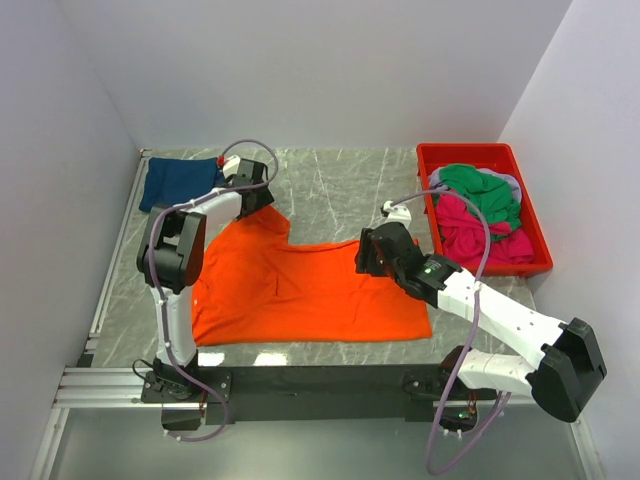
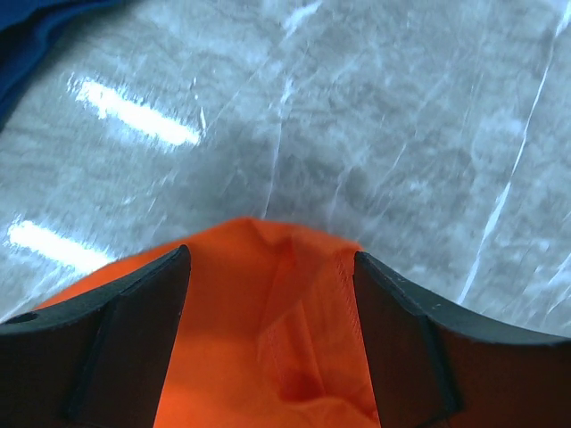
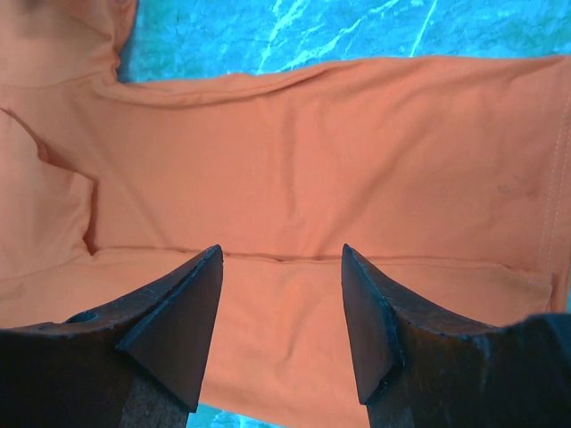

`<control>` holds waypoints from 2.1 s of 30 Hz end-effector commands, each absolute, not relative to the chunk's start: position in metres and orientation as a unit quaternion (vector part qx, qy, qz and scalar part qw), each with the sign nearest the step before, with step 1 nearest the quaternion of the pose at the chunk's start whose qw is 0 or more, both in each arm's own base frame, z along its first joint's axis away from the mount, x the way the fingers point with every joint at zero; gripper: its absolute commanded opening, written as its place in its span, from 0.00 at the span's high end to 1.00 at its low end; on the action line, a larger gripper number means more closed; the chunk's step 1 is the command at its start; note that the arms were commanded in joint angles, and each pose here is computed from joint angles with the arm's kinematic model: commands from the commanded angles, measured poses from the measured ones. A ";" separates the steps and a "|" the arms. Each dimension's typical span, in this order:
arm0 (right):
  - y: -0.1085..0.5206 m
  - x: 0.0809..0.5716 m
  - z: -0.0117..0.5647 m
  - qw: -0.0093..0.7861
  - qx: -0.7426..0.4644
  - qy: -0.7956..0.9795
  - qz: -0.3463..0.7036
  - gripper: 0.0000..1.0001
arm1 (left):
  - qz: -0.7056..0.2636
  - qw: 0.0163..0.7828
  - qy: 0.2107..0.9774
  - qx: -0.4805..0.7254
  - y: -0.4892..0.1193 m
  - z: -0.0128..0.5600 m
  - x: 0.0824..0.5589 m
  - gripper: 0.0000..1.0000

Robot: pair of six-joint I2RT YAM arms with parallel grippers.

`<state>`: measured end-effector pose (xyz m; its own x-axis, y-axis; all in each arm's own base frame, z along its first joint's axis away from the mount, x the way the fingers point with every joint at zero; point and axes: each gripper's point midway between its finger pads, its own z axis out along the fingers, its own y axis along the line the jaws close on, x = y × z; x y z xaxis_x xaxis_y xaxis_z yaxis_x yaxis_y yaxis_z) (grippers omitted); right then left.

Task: Fold and stack the t-shirts
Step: Fold the tshirt

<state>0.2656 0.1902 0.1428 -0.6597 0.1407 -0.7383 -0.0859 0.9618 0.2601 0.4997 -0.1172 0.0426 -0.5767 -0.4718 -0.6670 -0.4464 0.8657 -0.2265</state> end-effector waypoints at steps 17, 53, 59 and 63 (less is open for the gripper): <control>0.190 0.265 0.136 0.416 0.003 0.898 0.142 0.38 | -0.064 0.394 0.872 -0.283 -0.129 0.052 0.535 0.47; 0.127 0.341 0.113 0.391 0.087 0.916 0.020 0.38 | -0.092 0.411 0.867 -0.266 -0.128 0.087 0.509 0.99; 0.096 0.377 0.101 0.380 0.128 0.916 -0.036 0.38 | -0.102 0.424 0.862 -0.258 -0.127 0.102 0.503 0.99; 0.079 0.394 0.085 0.361 0.145 0.919 -0.068 0.38 | -0.111 0.426 0.862 -0.251 -0.129 0.108 0.498 0.99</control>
<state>0.3766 0.0942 0.0814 -0.7164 0.2199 -0.6621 0.2731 0.9617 0.0239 0.4968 -0.1265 0.0791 -0.5412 -0.5297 -0.6531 -0.3912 0.8461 -0.3621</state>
